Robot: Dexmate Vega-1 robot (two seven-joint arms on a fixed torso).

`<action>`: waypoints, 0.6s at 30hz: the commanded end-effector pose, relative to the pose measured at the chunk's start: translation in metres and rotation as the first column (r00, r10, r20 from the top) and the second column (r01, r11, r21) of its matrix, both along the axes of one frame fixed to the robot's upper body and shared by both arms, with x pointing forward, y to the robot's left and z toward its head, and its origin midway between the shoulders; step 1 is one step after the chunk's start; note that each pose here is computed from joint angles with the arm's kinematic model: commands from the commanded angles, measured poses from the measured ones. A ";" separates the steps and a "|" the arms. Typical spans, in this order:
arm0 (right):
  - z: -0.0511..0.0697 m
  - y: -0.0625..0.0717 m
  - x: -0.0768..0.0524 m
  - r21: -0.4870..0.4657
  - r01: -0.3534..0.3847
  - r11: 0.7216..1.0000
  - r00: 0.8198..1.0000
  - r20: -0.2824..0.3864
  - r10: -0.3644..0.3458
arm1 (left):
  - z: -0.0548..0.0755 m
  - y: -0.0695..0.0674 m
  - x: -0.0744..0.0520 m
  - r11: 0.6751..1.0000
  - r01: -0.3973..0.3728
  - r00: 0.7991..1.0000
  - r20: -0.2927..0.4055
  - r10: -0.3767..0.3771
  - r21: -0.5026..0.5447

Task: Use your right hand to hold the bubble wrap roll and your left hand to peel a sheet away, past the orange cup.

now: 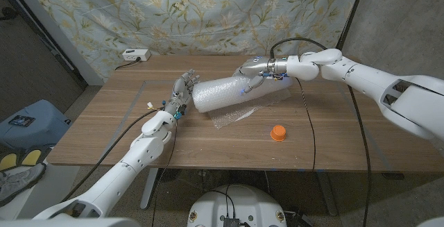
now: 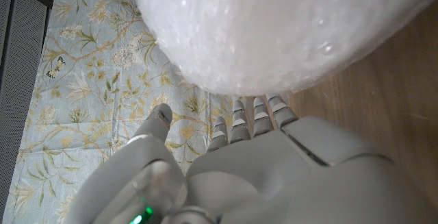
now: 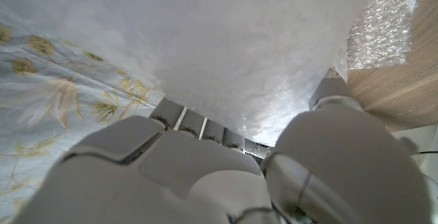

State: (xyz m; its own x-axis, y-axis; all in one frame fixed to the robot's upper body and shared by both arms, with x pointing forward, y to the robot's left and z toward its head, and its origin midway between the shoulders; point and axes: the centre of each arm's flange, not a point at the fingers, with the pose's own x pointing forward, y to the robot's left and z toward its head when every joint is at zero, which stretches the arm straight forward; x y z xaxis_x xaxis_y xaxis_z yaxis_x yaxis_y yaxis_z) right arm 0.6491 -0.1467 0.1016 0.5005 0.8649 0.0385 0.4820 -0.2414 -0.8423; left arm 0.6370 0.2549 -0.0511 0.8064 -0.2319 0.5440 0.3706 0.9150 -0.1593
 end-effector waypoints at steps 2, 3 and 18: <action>0.007 -0.012 -0.004 0.099 0.024 0.995 0.995 -0.095 -0.015 | 0.003 0.003 0.004 1.000 0.016 1.000 -0.001 -0.016 0.007; 0.008 -0.013 -0.004 0.105 0.026 0.994 0.995 -0.103 -0.015 | 0.003 0.003 0.004 1.000 0.016 1.000 -0.002 -0.016 0.006; 0.014 -0.021 -0.008 0.176 0.048 0.983 0.982 -0.190 -0.014 | 0.003 0.001 0.004 1.000 0.024 1.000 -0.006 -0.024 0.005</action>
State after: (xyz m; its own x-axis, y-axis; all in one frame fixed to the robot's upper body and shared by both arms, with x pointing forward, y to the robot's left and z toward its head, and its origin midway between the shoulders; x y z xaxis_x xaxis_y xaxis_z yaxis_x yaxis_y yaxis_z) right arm 0.6439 -0.1606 0.1120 0.5302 0.8436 0.0856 0.3668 -0.1371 -0.9202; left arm 0.6408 0.2569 -0.0480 0.8031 -0.2483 0.5417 0.3859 0.9094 -0.1552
